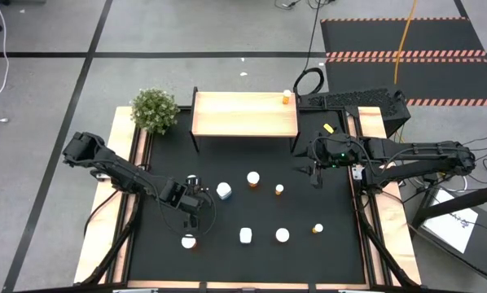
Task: Pick and place medicine bottles onto shelf by color
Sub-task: Put the small orange pill bottle on the shelf aligned with the other small orange pill bottle
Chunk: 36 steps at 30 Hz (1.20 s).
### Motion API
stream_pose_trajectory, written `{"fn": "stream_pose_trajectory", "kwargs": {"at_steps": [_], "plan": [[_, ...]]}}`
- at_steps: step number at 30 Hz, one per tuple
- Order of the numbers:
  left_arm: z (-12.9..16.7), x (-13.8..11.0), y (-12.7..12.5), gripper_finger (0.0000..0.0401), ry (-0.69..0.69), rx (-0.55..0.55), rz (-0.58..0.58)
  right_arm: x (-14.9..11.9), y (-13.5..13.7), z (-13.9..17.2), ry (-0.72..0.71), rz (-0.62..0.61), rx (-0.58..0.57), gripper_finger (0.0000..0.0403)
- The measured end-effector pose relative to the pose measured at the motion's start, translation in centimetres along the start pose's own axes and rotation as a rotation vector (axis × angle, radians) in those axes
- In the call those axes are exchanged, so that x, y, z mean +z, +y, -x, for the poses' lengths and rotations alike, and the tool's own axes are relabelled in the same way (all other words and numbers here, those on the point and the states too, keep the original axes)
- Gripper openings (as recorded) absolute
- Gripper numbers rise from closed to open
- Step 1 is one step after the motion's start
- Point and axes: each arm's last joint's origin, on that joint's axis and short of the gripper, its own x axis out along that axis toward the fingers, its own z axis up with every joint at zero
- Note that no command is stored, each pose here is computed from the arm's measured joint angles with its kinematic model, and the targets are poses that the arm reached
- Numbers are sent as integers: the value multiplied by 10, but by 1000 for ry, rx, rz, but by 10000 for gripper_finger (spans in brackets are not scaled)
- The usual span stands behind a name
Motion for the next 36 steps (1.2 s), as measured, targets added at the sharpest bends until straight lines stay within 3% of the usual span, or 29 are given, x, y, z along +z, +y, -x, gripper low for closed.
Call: {"fn": "stream_pose_trajectory", "kwargs": {"at_steps": [6,17,30,36], "plan": [[3,0,0,129,11,1,-2,0,0,0,0,0,0,208],[48,27,-2,123,38,3,-73,0,0,0,0,0,0,208],[106,73,-3,135,-161,-16,-244,1,0,0,-15,-4,0,208],[118,87,10,136,-229,49,-283,10,1,-5,-91,-9,5,208]]}}
